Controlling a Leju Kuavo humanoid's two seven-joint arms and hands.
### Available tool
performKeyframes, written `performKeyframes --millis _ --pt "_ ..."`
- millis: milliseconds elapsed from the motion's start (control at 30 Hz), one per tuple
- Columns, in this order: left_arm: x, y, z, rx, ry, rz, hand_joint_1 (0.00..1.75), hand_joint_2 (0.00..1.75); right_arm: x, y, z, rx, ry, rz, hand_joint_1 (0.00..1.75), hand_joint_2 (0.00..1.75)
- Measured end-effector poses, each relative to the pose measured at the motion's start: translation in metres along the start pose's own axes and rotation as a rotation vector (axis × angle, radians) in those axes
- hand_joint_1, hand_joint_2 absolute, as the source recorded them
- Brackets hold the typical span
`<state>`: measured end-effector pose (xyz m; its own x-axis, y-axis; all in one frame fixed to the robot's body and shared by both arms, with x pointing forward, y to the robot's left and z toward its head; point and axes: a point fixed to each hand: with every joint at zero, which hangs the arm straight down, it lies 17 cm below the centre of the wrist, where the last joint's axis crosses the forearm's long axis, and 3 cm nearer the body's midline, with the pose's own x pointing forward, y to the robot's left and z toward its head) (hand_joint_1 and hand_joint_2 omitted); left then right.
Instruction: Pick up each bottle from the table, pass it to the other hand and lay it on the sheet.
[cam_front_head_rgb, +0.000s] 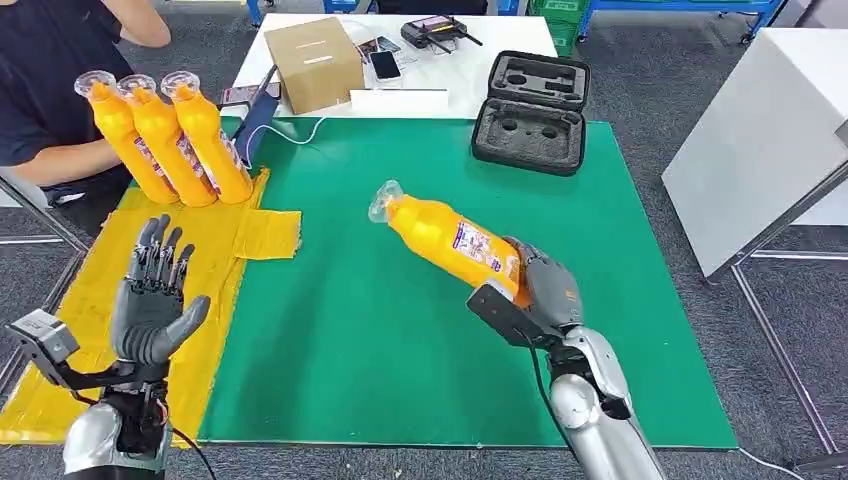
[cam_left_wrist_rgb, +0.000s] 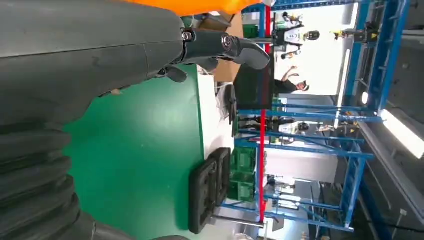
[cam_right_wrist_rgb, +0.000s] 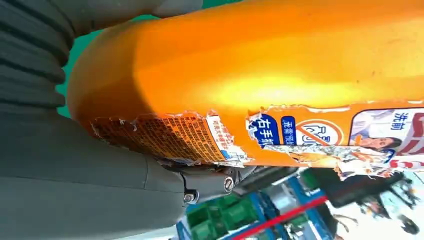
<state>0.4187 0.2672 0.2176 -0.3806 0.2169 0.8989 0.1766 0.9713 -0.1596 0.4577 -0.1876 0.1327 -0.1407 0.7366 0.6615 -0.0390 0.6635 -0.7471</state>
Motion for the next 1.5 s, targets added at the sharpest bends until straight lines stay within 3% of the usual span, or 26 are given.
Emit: performKeyframes --millis 200,400,800,1500 --pt "0.004 -0.001 0.003 0.003 -0.01 0.011 0.0 1.75 0.024 -0.004 0.003 -0.028 -0.063 -0.059 1.75 1.75" --pt "0.017 -0.016 0.014 0.003 -0.042 0.071 0.0 1.75 0.088 -0.003 0.015 -0.067 -0.185 -0.165 1.75 1.75" --pt "0.017 -0.072 0.006 -0.086 -0.021 0.186 0.0 1.75 0.173 0.011 0.016 -0.091 -0.277 -0.497 1.75 1.75" --pt "0.025 -0.11 -0.01 -0.182 -0.025 0.198 0.0 1.75 0.17 0.067 -0.011 0.018 -0.178 -0.545 1.75 1.75"
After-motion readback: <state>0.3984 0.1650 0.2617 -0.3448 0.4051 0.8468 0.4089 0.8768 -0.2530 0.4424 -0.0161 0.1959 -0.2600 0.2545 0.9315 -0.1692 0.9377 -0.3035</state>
